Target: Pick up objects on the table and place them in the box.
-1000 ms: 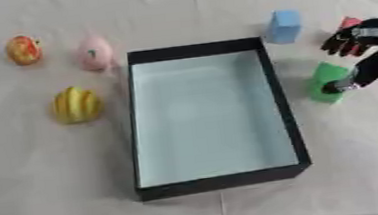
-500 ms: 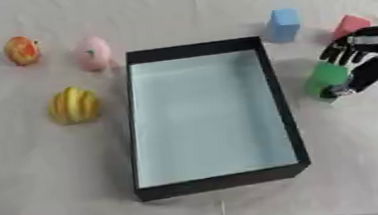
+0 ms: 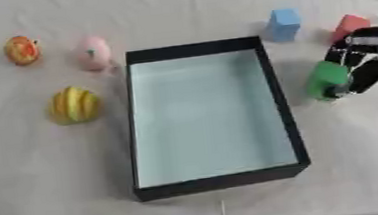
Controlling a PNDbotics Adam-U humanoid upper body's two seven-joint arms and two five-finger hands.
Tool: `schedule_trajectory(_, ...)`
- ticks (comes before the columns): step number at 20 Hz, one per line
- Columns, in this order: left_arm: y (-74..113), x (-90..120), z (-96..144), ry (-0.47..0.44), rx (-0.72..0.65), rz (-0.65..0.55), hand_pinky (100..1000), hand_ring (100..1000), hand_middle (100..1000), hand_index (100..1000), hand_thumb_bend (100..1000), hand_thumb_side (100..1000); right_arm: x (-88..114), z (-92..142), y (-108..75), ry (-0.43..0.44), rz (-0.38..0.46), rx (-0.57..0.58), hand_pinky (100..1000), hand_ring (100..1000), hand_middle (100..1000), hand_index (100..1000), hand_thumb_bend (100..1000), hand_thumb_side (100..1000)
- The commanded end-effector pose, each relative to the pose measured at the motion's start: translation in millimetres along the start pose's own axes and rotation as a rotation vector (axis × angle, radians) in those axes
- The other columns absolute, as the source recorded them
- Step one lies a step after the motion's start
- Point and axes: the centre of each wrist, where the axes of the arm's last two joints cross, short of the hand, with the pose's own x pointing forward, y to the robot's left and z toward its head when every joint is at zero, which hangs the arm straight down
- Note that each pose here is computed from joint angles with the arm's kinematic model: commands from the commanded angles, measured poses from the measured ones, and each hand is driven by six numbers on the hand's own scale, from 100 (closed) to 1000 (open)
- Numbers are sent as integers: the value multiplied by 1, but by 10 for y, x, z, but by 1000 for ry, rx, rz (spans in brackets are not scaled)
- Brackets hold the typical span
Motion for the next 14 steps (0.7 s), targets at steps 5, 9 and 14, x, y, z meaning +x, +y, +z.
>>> schedule_trajectory(5, 13, 80, -26, -29, -17, -12, 593, 816, 788, 734, 238, 801, 172, 189, -182, -51, -41, -91, 687, 537, 517, 625, 356, 100)
schedule_trajectory(9, 23, 78, -25, -30, -13, -15, 593, 816, 788, 734, 238, 801, 494, 569, -416, -192, -7, -181, 698, 536, 518, 626, 342, 100)
schedule_trajectory(14, 29, 70, -19, -26, -13, -17, 593, 815, 788, 733, 238, 802, 1068, 1107, -646, -448, 92, -280, 707, 536, 521, 630, 340, 100)
